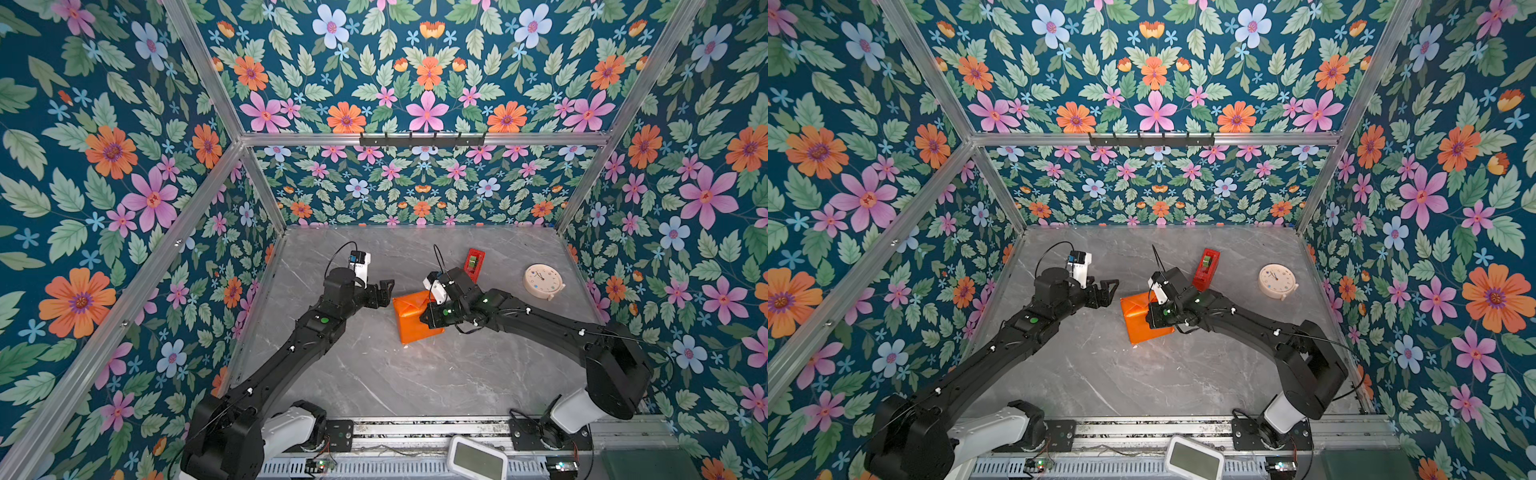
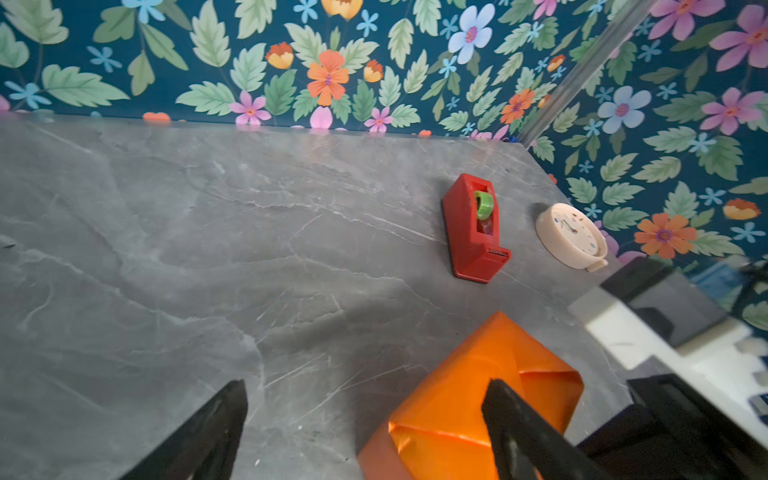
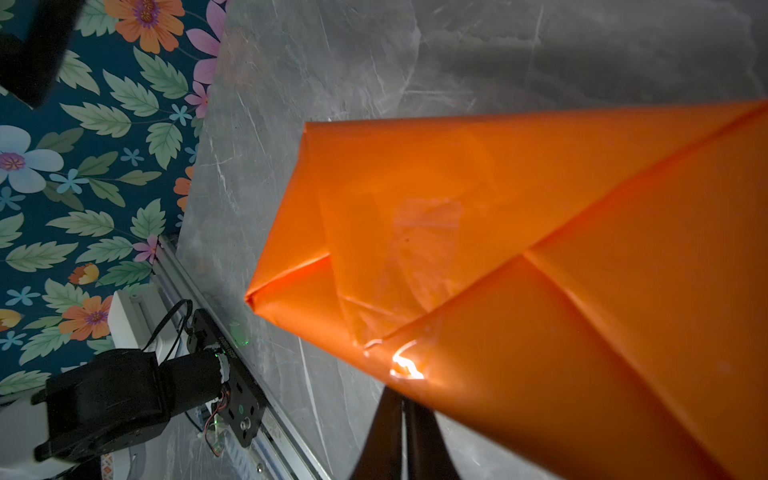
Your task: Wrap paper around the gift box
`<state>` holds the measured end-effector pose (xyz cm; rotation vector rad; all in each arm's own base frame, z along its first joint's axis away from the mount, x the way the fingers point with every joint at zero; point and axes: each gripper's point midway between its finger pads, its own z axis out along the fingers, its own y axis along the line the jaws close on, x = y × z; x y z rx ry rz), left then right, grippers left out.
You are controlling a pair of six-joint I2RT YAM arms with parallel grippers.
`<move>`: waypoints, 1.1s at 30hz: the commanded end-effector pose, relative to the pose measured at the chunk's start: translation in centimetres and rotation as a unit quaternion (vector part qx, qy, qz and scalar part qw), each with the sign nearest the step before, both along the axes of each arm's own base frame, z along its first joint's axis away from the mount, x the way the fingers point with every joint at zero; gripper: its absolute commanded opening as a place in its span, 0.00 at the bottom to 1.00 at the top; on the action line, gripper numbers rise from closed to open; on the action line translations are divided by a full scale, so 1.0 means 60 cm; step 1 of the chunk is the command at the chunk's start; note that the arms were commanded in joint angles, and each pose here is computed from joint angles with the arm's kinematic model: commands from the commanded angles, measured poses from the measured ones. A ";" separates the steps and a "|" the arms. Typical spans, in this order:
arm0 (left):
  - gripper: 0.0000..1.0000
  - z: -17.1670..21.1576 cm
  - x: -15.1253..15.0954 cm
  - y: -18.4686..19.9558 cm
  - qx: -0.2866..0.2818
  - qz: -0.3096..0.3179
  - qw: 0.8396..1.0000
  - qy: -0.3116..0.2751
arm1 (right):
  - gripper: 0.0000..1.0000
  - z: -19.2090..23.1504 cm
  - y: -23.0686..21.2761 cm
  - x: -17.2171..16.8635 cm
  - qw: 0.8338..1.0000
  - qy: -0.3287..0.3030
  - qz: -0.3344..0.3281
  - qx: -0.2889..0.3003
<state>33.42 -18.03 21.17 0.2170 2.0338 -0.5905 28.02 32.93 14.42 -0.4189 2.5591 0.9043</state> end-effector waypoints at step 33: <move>1.00 -0.060 0.023 0.316 0.260 0.391 0.869 -0.155 | 0.99 -0.001 -0.575 0.114 0.803 -0.192 -0.452 -0.337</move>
